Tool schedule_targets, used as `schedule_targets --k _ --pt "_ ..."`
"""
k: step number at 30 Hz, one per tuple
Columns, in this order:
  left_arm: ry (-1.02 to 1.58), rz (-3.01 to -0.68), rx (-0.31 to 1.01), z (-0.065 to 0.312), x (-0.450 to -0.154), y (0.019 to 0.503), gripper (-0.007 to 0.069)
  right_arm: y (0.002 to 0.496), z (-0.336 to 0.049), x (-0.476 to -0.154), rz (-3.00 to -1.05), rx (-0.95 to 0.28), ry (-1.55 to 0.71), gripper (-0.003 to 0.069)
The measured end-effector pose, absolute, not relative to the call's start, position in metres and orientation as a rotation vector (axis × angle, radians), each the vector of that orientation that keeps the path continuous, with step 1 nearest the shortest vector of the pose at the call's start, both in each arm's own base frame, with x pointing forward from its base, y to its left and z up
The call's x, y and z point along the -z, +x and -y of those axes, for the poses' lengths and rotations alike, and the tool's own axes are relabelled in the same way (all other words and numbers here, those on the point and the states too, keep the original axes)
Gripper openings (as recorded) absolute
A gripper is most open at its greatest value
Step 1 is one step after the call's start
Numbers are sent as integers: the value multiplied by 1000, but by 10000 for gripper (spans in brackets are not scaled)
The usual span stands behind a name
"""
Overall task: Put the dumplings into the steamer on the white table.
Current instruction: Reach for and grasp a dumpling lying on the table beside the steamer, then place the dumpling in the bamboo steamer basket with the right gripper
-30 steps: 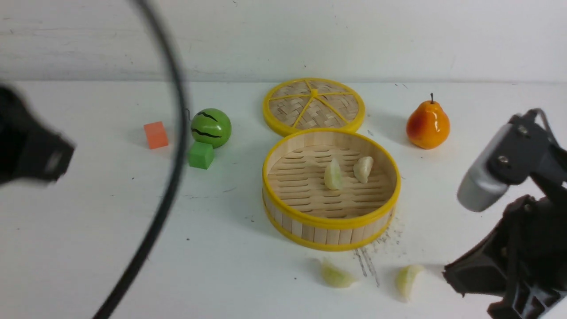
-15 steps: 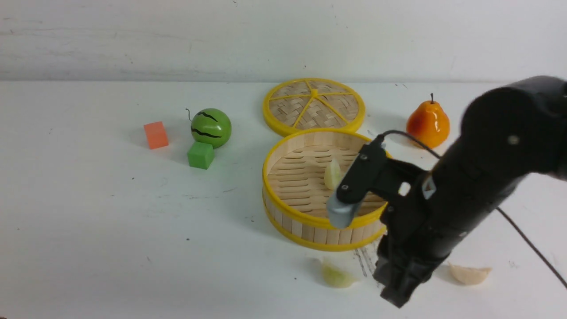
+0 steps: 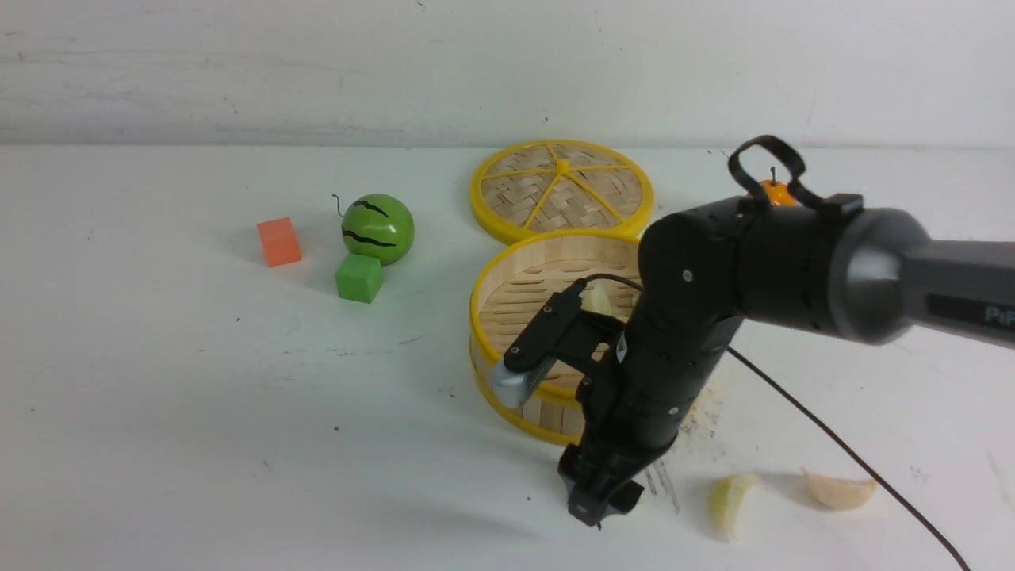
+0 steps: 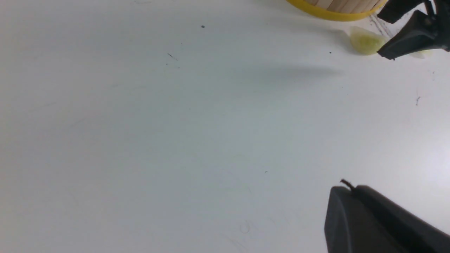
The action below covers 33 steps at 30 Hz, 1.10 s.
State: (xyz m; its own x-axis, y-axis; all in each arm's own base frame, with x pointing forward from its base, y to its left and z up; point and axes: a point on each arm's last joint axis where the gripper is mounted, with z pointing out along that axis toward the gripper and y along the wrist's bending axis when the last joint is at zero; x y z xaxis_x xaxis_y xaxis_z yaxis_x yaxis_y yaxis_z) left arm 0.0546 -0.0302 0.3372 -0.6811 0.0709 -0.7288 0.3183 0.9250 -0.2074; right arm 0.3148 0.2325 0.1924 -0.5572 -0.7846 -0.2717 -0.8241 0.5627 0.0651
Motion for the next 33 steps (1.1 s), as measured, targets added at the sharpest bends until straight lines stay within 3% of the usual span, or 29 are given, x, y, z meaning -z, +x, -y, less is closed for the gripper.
schedule_targets --k 6,8,12,17,22,24,27,31,33 --pt "317 -2291 388 30 -337 55 -14 323 -237 -171 -2602 -261 -1312 454" --pt "320 -2289 381 30 -337 55 -14 324 -238 -168 -2606 -260 -1306 395" --pt "328 -2295 341 28 -332 57 -14 323 -237 -168 -2638 -263 -1296 190" --pt "338 -2326 301 28 -321 59 -14 320 -237 -183 -2705 -280 -1318 199" --pt "341 -2334 293 28 -317 60 -14 329 -245 -258 -2625 -334 -1189 199" --pt "340 -2328 296 29 -317 60 -14 333 -247 -272 -2594 -347 -1137 199" --pt "338 -2294 318 30 -320 62 -14 353 -253 -307 -2495 -391 -911 199" --pt "336 -2257 339 32 -322 63 -14 378 -257 -305 -2451 -413 -743 199" --pt "335 -2243 347 33 -323 64 -14 394 -261 -288 -2451 -420 -672 199"
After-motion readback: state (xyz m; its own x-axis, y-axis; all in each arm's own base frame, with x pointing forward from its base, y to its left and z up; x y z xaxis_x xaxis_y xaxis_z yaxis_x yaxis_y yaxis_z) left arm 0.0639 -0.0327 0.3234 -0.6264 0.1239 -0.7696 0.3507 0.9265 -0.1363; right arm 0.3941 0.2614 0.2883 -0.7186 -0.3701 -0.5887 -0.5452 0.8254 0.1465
